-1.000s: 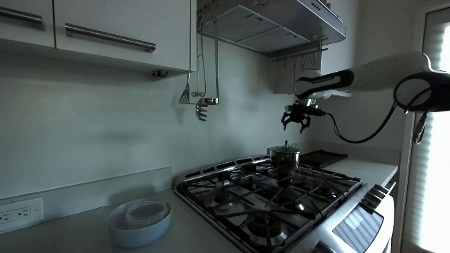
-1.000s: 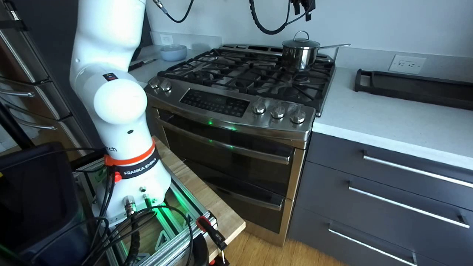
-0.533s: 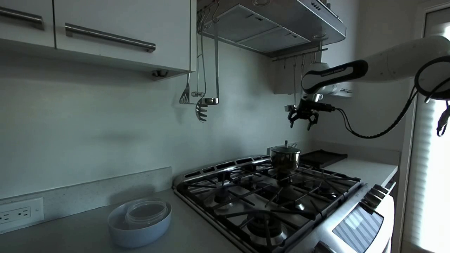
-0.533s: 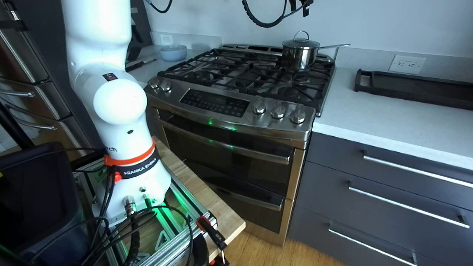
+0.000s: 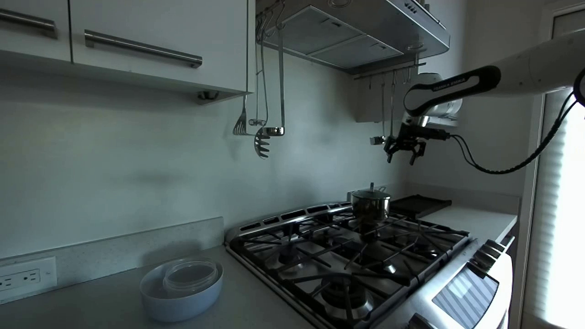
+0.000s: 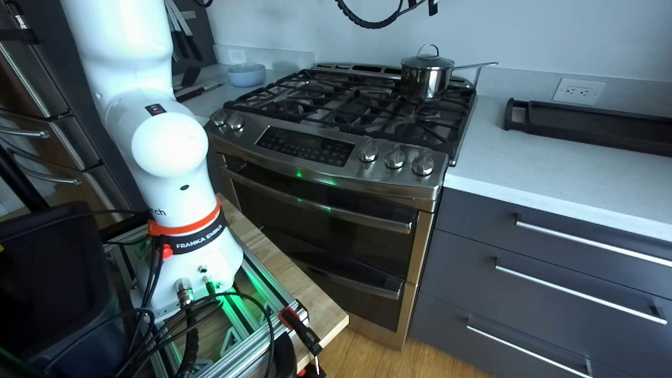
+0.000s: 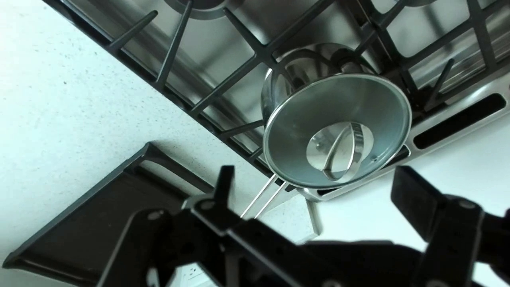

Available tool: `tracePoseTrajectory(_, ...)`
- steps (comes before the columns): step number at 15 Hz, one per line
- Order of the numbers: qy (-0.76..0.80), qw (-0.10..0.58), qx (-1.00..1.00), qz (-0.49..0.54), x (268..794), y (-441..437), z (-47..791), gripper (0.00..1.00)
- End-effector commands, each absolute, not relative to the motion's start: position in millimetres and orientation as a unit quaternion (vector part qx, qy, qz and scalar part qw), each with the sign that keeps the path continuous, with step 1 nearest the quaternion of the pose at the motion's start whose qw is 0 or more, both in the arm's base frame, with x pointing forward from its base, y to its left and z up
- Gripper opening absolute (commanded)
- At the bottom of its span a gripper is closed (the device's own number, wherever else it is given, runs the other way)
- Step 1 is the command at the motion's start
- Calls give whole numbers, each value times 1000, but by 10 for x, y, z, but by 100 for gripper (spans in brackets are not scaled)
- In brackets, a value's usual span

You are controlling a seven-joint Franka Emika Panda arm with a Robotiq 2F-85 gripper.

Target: Move the pot to the top left corner of the stove then put the lid on the pot

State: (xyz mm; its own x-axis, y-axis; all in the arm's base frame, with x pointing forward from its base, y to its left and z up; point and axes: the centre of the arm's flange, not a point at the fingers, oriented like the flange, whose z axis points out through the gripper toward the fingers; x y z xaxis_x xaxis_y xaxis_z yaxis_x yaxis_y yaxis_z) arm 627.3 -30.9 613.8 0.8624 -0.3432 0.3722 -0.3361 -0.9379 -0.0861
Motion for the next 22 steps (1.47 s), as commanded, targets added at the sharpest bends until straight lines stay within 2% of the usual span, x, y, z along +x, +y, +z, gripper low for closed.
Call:
tracePoseTrajectory(1,151,0,-963,-225,5930,-360,6045,100)
tracePoseTrajectory(7,135,12,-953,-271,5689,-412,6076,100)
tracePoseTrajectory(22,114,2,-957,-267,5328,-530,6273,100)
